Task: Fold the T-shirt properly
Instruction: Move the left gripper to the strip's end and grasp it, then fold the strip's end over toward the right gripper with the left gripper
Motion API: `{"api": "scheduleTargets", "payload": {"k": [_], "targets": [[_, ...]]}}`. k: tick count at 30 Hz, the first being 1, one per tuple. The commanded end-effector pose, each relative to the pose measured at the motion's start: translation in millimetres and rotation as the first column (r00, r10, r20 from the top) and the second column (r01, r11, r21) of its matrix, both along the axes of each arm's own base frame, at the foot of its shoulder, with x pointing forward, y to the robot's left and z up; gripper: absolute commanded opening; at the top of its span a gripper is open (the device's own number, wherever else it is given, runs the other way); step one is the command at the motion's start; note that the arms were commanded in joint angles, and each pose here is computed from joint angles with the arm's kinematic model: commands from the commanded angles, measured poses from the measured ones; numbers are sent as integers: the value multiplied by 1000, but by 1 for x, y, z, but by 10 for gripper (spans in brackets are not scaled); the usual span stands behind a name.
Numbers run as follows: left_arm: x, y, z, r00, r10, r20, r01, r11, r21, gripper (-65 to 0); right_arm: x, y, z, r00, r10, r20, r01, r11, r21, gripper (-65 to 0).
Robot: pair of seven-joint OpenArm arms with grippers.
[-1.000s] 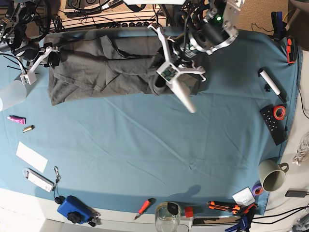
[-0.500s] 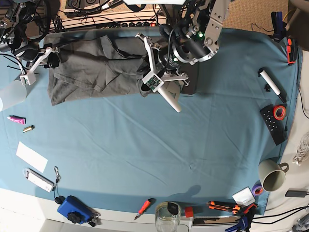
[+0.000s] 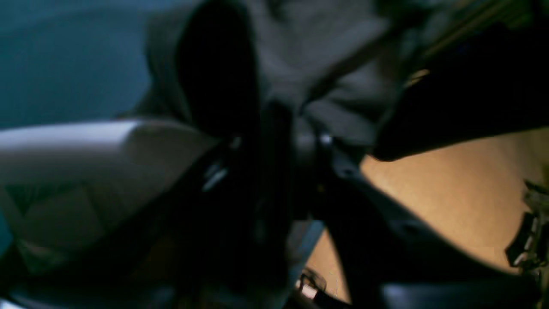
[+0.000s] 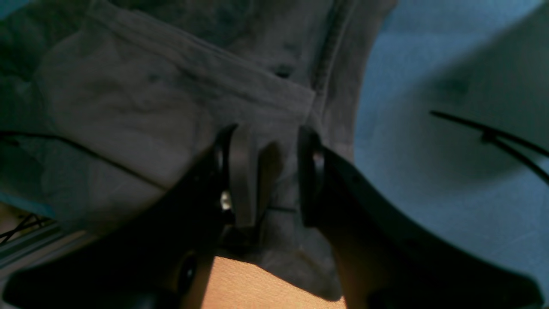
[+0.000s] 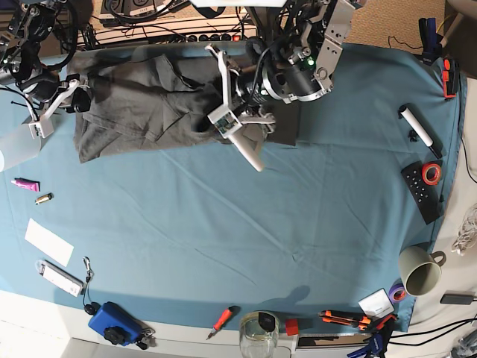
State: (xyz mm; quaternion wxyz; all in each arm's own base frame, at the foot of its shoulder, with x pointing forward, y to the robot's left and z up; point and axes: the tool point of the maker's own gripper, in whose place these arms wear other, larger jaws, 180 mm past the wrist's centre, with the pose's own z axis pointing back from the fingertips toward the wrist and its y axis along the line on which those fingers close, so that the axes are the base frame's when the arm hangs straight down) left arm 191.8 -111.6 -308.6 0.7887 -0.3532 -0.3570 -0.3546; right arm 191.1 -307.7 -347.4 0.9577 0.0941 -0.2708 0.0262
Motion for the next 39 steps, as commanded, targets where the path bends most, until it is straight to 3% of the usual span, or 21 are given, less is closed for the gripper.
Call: {"api": "scheduleTargets", "payload": {"k": [1,5,15,23,26,29,35,39], "targets": [[5,-7,18,999,3,43,0,998,-63,-445,8,-5,13,999,10,43,-9,1000,-21,-484],[11,-9,27,997,28,78,-19,994,-110,-439,8,-5,13,999,10,43,-10,1000,-21,-484],[16,-17,44,994,44,103,-31,992,-122,-439,8,-5,13,999,11,43,-10,1000,-21,-484],[11,7,46,987,42,158,-48,998,39,-443,9,-5,14,999,10,50,-9,1000,-20,-484],[-3,17,35,991,31,131,-42,996,82,-508,10,-5,14,999,9,52,-8,1000,-21,-484],[-16,25,28,993,25,114,-38,993,111,-650,11,-5,15,998,8,61,-7,1000,-19,-484],[-25,22,21,991,-34,131,18,992,123,-650,18,-5,19,997,7,82,-5,1000,-23,-484],[-33,18,-6,992,-98,83,84,984,160,-650,20,-5,20,996,7,86,-5,1000,-23,-484]]}}
